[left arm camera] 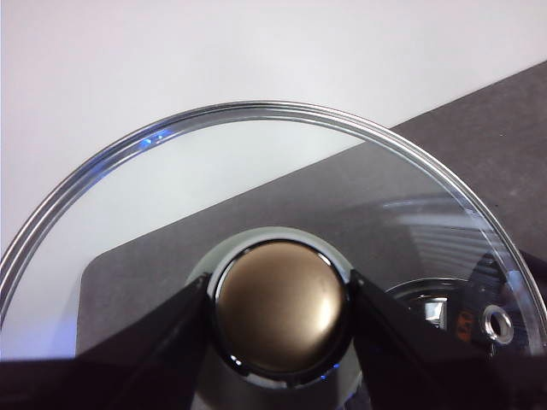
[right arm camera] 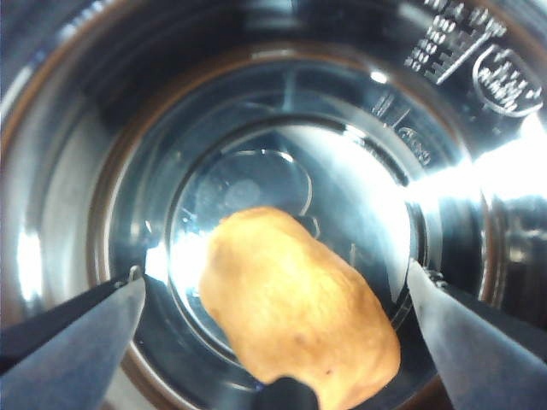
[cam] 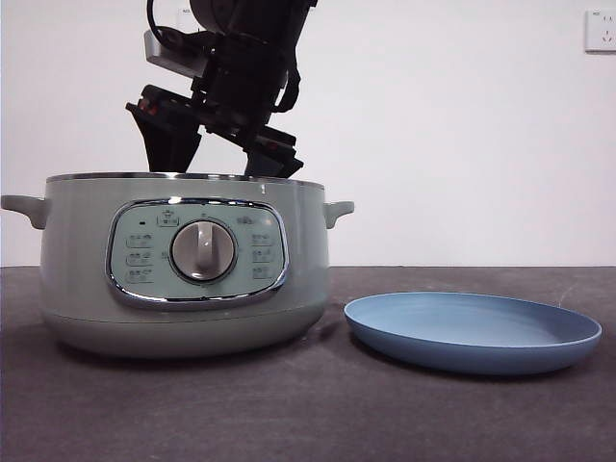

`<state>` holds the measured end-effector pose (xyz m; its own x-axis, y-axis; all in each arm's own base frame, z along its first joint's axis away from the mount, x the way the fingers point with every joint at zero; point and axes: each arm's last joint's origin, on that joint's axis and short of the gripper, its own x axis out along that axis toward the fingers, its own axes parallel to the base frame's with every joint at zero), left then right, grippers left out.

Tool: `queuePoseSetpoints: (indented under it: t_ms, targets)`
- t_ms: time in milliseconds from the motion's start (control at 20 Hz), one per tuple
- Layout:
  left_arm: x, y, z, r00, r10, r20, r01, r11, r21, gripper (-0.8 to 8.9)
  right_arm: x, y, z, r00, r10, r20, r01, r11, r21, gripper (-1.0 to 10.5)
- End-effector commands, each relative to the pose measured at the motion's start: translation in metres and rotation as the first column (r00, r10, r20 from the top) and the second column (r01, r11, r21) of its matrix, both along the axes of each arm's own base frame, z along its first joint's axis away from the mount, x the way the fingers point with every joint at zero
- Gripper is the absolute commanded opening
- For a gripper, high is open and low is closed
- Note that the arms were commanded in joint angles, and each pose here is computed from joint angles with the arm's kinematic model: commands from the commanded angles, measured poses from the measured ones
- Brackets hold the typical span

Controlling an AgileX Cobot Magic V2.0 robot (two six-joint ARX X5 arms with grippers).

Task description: Take the potato out from the steamer,put the potato on the plate,close the lid

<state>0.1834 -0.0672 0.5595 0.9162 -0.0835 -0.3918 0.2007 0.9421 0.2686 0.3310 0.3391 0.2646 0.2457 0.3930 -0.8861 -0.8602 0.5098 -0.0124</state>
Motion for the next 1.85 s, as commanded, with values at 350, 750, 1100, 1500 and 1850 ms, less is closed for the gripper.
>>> queuePoseSetpoints:
  t_ms: [350,750,1100,1500,1850]
  targets:
    - [-0.012,0.005,0.002,1.000,0.004,-0.012,-0.003,1.000,0.016,-0.07,0.006,0.004,-0.031,0.998,0.002,-0.063,-0.006,0.998,-0.063,6.3]
    - [-0.012,0.005,0.002,1.000,0.004,-0.012,-0.004,1.000,0.017,-0.07,0.008,0.005,-0.032,0.999,0.027,-0.036,-0.029,0.997,-0.069,-0.1]
    - [-0.009,0.004,0.002,1.000,0.004,-0.004,-0.004,1.000,0.014,-0.07,-0.010,-0.035,0.069,0.984,-0.084,0.158,0.082,0.996,0.023,-0.1]
    - [0.011,-0.009,-0.004,0.987,-0.158,-0.038,0.156,0.986,-0.052,-0.07,-0.060,-0.166,0.178,0.918,-0.347,0.194,0.339,0.938,0.074,-0.1]
    - [0.016,-0.019,-0.004,0.935,-0.352,-0.038,0.343,0.928,-0.143,-0.07,-0.028,-0.246,0.170,0.807,-0.590,-0.005,0.586,0.799,0.135,-0.1]
